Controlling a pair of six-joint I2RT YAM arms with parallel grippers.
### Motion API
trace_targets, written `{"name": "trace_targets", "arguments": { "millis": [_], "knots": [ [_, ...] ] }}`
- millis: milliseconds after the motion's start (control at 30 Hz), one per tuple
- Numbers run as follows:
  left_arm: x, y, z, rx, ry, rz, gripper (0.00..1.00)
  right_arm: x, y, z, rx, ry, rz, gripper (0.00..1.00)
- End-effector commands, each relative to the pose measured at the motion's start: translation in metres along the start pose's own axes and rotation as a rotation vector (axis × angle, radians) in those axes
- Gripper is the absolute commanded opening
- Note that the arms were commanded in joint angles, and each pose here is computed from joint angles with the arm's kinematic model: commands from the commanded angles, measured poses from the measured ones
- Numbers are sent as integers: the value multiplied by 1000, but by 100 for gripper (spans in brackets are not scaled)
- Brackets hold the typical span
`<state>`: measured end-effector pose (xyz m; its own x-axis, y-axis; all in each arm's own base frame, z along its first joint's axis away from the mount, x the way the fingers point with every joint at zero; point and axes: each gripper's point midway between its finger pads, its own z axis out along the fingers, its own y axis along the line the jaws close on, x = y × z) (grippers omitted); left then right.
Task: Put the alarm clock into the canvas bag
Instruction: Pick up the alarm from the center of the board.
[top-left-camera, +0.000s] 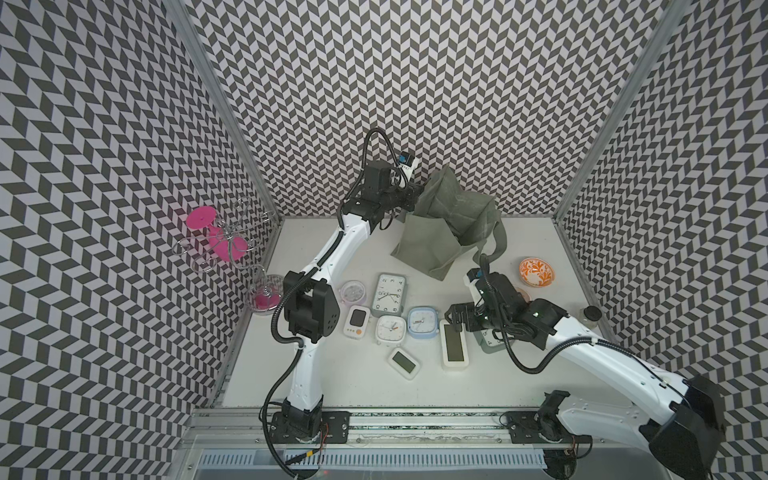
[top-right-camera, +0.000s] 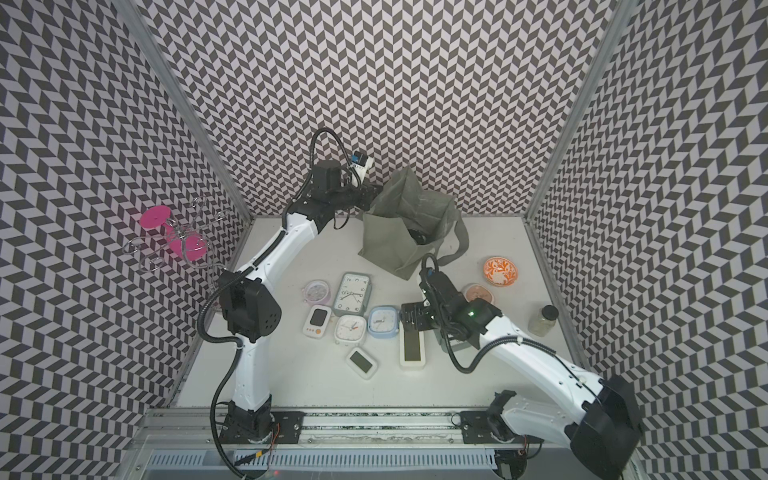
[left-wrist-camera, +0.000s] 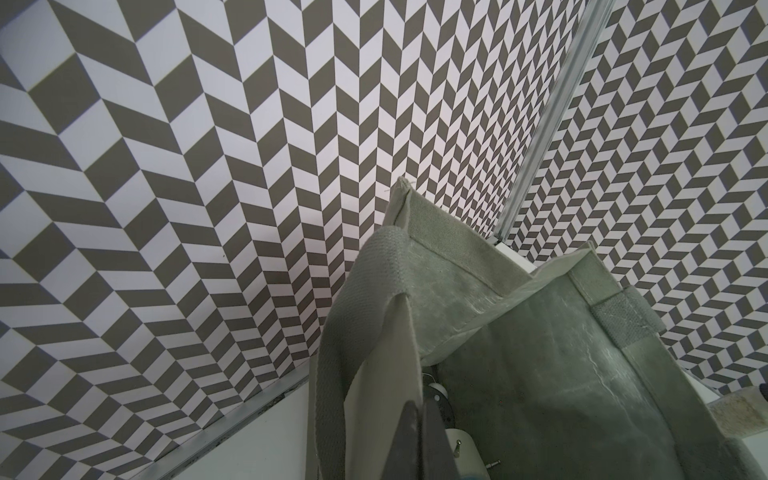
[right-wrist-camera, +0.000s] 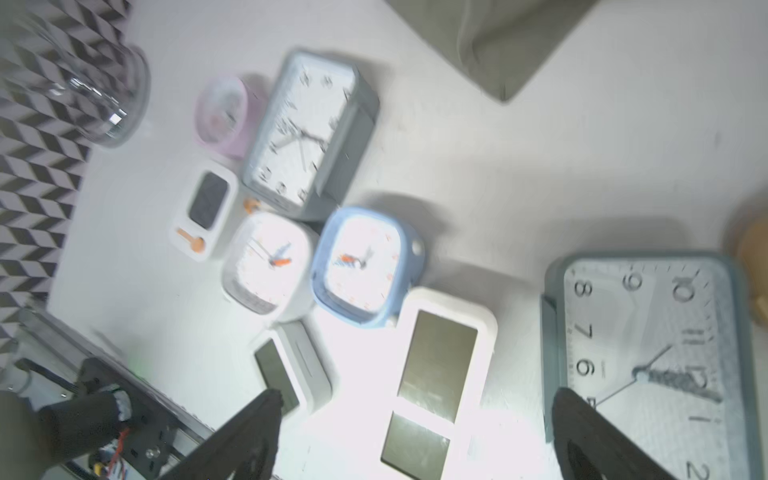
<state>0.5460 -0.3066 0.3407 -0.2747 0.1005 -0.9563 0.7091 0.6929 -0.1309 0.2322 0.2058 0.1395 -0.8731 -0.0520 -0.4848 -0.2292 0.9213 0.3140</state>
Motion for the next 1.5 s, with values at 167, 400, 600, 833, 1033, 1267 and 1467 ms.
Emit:
{"name": "trace_targets", "arguments": {
  "millis": [167, 400, 600, 833, 1033, 1267, 1467],
  "knots": [
    [-5, -6, 4, 49, -23, 13, 0, 34, 10, 34, 4, 69, 122, 99],
    [-6, -4, 4, 54, -26, 7, 0, 40, 9, 46, 10, 85, 126, 99],
    [-4, -3, 5, 55, -24, 4, 0, 49, 1, 64, 57, 108, 108, 99],
    [-4, -3, 5, 58, -25, 3, 0, 61, -8, 81, 111, 145, 70, 95],
    [-4, -3, 5, 58, -25, 3, 0, 53, -5, 74, 117, 125, 59, 76],
    [-4, -3, 5, 56, -24, 3, 0, -5, 21, -1, 45, -64, 37, 68],
    [-6, -4, 4, 55, -27, 6, 0, -80, 43, -99, 1, -355, -38, 69]
  ]
}}
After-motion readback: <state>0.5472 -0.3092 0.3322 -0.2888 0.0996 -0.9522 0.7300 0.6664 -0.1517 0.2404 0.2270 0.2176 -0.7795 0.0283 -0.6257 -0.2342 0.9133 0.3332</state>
